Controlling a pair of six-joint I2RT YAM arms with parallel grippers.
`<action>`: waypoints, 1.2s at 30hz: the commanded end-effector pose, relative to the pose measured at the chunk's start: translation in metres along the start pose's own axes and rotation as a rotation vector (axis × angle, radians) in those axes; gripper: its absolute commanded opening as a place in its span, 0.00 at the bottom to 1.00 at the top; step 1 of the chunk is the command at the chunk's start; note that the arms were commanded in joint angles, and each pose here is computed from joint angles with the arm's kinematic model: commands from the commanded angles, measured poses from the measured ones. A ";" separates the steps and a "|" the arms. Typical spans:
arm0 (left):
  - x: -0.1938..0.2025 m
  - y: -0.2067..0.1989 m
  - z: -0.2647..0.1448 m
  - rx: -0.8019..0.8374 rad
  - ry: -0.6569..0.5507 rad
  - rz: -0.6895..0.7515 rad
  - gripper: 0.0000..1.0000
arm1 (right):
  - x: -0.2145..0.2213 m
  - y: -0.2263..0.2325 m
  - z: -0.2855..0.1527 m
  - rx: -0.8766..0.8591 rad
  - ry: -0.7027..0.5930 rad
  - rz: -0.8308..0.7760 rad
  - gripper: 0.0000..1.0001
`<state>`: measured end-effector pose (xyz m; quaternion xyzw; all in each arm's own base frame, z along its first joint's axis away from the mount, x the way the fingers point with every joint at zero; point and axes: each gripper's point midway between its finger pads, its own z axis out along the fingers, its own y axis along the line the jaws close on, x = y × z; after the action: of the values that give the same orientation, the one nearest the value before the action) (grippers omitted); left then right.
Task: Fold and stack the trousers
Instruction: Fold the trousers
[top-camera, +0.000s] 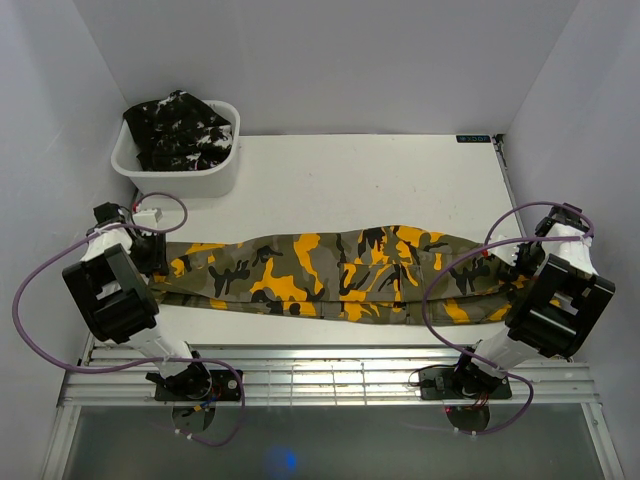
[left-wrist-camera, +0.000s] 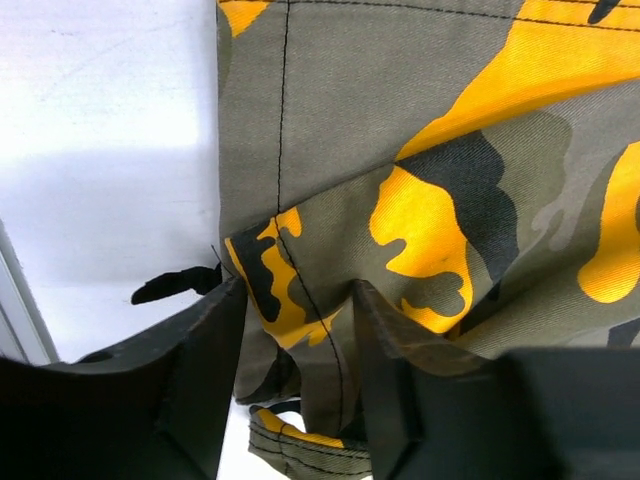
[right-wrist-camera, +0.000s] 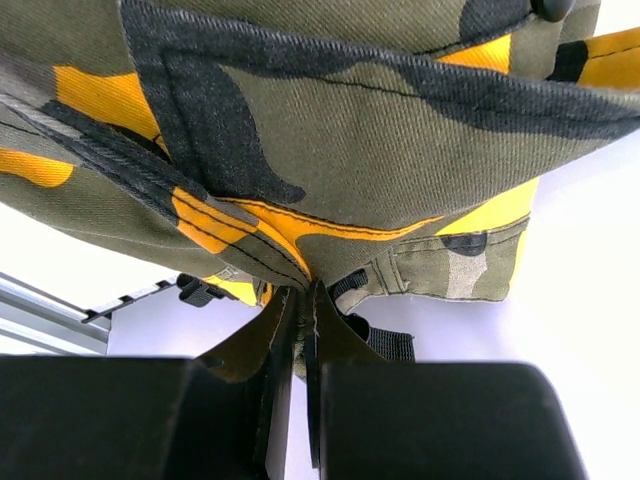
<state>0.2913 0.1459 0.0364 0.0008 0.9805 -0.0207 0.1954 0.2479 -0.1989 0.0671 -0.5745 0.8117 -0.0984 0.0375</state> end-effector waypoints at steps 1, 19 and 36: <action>-0.012 0.001 -0.014 -0.023 -0.074 -0.006 0.55 | 0.000 0.001 -0.001 -0.011 0.007 0.004 0.08; -0.100 0.030 -0.053 -0.070 -0.239 0.047 0.00 | 0.000 0.003 0.003 -0.019 0.007 -0.001 0.08; -0.064 0.009 -0.067 -0.025 -0.190 0.214 0.59 | -0.005 0.009 0.005 -0.026 -0.011 -0.002 0.08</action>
<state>0.3368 0.1684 0.0739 0.0355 0.9704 -0.0021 0.2391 0.2467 -0.1959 0.0623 -0.5765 0.8112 -0.0915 0.0349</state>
